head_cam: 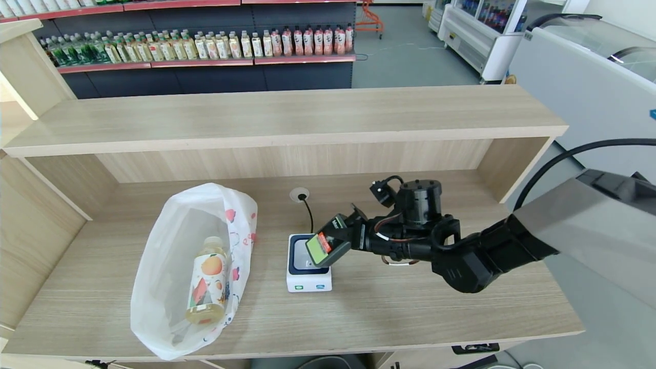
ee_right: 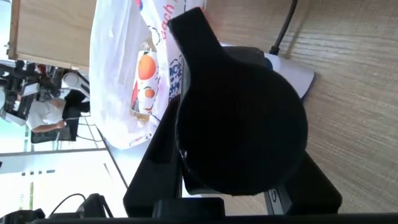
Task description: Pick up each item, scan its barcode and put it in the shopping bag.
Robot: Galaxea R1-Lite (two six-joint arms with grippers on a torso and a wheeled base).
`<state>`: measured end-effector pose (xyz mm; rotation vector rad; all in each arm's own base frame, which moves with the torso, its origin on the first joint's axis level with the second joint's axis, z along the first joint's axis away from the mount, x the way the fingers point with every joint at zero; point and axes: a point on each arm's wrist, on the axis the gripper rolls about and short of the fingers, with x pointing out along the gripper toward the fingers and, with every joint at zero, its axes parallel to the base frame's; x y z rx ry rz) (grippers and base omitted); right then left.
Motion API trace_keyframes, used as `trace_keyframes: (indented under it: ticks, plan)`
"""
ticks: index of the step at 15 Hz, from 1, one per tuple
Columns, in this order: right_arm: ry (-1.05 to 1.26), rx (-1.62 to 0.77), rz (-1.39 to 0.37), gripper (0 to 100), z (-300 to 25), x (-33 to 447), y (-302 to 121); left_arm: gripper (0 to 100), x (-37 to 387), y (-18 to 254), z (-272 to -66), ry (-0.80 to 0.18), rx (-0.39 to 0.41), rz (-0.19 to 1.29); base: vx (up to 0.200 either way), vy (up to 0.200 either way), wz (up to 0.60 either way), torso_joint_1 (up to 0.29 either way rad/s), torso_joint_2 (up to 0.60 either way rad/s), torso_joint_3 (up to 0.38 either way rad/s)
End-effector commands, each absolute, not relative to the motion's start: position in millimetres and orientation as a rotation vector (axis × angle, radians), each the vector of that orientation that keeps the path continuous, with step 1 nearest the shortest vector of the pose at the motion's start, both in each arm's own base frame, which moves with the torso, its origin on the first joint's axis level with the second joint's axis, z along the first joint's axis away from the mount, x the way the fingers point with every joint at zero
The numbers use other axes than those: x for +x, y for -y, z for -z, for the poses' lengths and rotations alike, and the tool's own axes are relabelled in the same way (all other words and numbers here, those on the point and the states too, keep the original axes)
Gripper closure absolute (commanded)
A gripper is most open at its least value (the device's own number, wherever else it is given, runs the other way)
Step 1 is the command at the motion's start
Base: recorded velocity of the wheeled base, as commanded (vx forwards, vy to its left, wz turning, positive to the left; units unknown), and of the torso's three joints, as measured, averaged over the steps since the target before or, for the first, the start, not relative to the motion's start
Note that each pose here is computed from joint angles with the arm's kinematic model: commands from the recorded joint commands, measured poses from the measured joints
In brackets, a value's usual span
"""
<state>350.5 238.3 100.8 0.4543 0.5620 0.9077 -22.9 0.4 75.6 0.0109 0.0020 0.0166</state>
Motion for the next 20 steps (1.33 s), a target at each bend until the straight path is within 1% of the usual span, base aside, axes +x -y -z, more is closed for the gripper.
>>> trace_keyframes:
  ticks: [1, 6, 10, 20]
  plan:
    - [-0.586, 0.448, -0.922, 100, -85, 356, -253, 0, -23, 0, -76, -0.002, 0.011, -0.017, 0.000, 0.000, 0.00, 0.000, 0.00, 0.000]
    - [-0.595, 0.437, -0.939, 100, -72, 359, -269, 0, -23, 0, -75, -0.003, 0.011, -0.017, 0.000, 0.000, 0.00, 0.000, 0.00, 0.000]
    - [-0.568, 0.440, -0.946, 100, -74, 367, -274, 0, -23, 0, -75, -0.003, 0.011, -0.017, 0.000, 0.000, 0.00, 0.000, 0.00, 0.000]
    - [-0.556, 0.443, -0.939, 100, -81, 367, -268, 0, -23, 0, -76, -0.002, 0.011, -0.017, 0.000, 0.000, 0.00, 0.000, 0.00, 0.000]
